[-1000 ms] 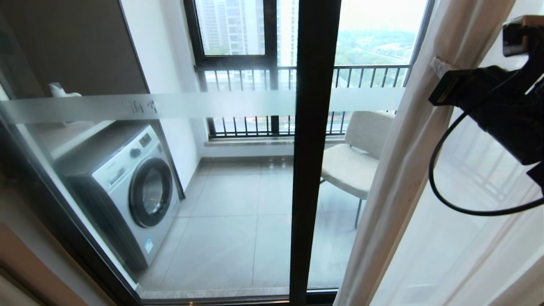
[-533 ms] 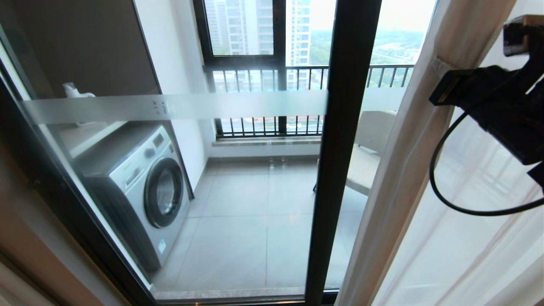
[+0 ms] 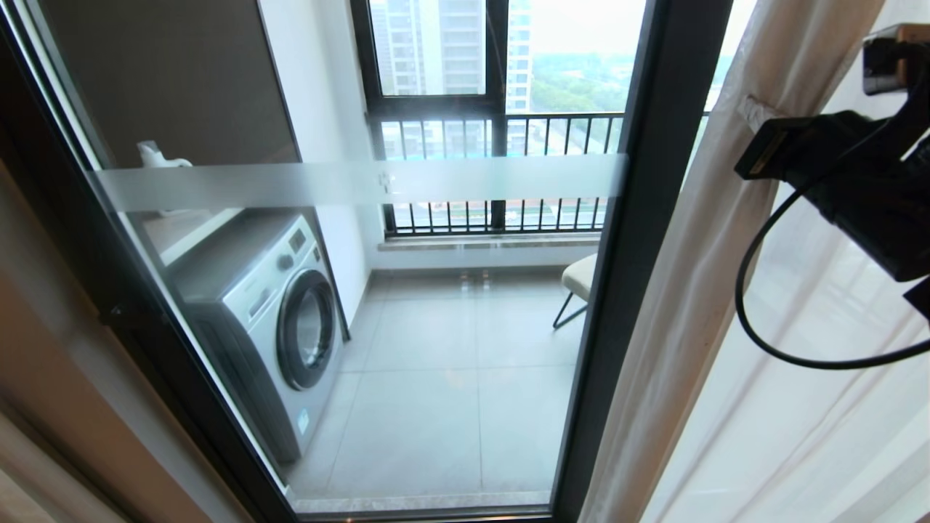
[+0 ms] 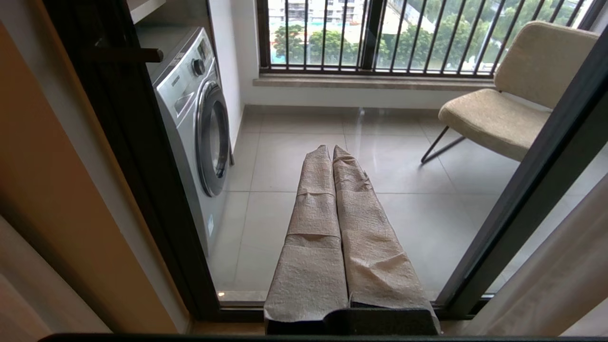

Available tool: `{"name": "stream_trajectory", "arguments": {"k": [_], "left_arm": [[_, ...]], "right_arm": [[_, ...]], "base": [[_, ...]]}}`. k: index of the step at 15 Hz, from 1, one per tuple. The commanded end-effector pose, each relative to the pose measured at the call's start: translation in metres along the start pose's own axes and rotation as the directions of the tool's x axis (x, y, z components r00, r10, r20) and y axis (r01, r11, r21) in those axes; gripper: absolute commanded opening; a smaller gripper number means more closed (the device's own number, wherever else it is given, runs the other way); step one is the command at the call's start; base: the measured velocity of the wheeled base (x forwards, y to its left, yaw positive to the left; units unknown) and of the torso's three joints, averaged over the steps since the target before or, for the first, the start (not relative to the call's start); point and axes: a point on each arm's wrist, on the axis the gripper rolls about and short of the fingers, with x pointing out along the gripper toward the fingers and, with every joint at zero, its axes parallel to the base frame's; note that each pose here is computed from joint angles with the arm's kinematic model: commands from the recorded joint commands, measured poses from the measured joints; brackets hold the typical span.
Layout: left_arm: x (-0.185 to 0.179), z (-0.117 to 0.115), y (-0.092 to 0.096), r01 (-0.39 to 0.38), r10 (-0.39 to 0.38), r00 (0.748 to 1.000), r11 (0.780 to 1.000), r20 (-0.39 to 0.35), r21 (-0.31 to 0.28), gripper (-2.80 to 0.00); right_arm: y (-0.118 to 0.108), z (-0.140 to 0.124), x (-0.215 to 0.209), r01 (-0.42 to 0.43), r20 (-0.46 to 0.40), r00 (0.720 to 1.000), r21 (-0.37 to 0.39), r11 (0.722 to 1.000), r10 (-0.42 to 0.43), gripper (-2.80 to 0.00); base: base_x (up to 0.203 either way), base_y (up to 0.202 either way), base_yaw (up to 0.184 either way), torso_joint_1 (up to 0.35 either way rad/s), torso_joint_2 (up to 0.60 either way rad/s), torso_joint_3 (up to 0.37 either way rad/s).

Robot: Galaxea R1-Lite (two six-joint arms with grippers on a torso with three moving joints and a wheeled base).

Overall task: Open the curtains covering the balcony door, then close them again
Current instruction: Close the inner curtains on both sides

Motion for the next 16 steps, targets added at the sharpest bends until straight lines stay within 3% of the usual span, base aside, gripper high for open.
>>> {"name": "stream_trajectory", "arguments": {"k": [1,16], "left_arm": [[0.0000,0.0001,0.0000,0.000,0.000,1.000,1.000,0.001,-0.001,-2.80],[0.0000,0.0001,0.0000,0.000,0.000,1.000,1.000,0.001,-0.003,-2.80]], "right_arm": [[0.0000,0.0005,-0.0002,0.000,0.005,1.000,0.000,1.000,0.000,-2.80],[-0.0001,0.0000,0.0001,0.001,0.004,1.000,-0.001,1.000,-0.001,-2.80]], "base": [[0.000,0.184,0.000,0.006,0.00,0.002],[0.000,0.182,0.002,0.003,0.00,0.003]]}}
